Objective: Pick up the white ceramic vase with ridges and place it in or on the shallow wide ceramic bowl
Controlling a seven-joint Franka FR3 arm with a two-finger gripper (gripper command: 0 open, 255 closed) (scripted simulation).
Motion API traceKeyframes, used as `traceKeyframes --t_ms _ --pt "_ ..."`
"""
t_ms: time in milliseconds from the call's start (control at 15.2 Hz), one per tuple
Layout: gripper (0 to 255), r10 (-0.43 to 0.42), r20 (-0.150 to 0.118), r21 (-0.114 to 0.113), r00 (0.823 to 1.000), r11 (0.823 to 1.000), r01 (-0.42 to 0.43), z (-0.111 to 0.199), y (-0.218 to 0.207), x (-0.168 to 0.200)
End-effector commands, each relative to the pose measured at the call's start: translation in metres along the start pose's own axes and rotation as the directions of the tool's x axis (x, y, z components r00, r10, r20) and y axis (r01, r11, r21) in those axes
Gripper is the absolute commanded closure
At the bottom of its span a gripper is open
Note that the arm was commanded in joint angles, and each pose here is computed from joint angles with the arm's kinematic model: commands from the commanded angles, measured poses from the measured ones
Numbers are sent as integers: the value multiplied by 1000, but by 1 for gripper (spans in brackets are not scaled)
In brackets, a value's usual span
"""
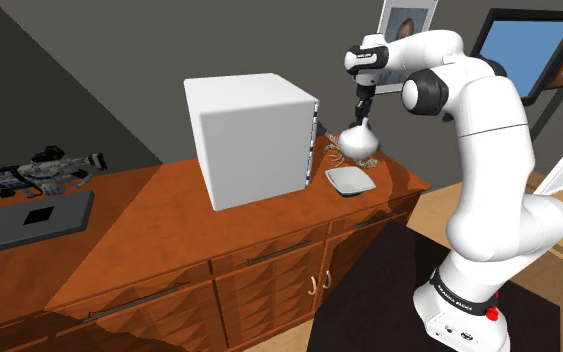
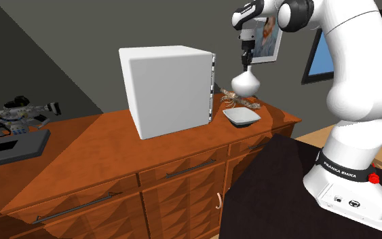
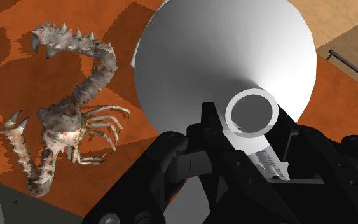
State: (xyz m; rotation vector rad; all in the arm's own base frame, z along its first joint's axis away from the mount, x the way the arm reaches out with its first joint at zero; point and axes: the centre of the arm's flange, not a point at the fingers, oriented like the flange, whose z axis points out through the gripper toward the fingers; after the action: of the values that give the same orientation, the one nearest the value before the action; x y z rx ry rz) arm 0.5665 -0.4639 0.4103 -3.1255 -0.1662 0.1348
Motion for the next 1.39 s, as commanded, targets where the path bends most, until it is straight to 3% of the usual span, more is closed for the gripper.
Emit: traceKeyframes --t_ms 0,1320 --pt "255 -1 -1 -1 1000 1000 1 8 4 1" --pt "255 -1 -1 -1 1000 1000 1 113 5 10"
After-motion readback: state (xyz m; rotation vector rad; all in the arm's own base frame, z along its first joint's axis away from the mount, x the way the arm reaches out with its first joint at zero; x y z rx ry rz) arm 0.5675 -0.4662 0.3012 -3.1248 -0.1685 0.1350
